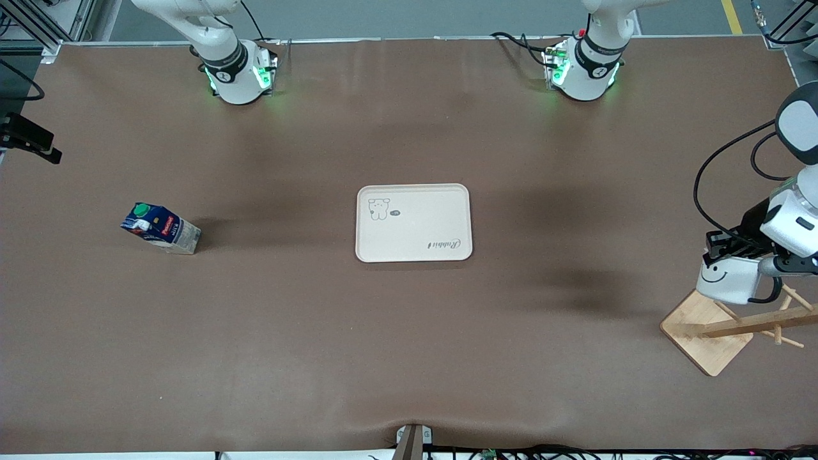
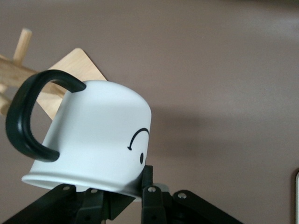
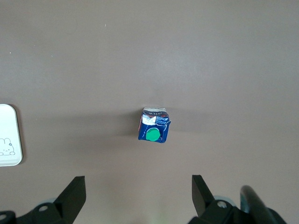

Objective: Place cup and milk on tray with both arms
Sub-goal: 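Lift the white mug off the stand peg with the left gripper, then carry the mug toward the tray while the right gripper reaches the milk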

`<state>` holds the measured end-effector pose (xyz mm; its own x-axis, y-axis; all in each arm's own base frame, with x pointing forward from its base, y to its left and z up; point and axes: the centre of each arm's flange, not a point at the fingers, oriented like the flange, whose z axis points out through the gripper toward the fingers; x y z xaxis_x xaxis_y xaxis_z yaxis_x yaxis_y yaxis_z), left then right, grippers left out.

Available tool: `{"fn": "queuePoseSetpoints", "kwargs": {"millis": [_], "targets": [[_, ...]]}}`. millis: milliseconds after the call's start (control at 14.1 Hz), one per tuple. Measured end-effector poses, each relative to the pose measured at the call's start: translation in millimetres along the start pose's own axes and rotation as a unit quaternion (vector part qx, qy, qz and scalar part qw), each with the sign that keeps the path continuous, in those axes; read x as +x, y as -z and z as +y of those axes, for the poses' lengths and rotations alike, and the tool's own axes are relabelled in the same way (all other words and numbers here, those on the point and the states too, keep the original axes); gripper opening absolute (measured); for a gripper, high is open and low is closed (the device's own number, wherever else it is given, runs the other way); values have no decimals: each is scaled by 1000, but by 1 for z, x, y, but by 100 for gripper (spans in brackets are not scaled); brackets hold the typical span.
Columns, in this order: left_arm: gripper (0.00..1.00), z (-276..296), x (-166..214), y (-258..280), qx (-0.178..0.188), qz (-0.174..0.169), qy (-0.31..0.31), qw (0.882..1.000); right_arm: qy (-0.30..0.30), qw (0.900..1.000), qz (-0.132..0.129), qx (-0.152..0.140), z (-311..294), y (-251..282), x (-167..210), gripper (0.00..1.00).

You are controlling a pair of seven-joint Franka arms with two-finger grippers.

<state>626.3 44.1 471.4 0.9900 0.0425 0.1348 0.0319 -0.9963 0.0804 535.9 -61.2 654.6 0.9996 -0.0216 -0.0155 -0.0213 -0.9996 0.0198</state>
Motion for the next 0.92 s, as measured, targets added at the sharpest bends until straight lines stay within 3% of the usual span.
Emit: {"fn": "queuePoseSetpoints", "kwargs": {"millis": [568,922], "targets": [[9,31,-6,-6,-15,-28,64,997,0,1000,0,0,0,-1,1,100],[9,68,-15,-16,-27,-65,73,995,0,1000,-4,0,0,-7,5,100]]}}
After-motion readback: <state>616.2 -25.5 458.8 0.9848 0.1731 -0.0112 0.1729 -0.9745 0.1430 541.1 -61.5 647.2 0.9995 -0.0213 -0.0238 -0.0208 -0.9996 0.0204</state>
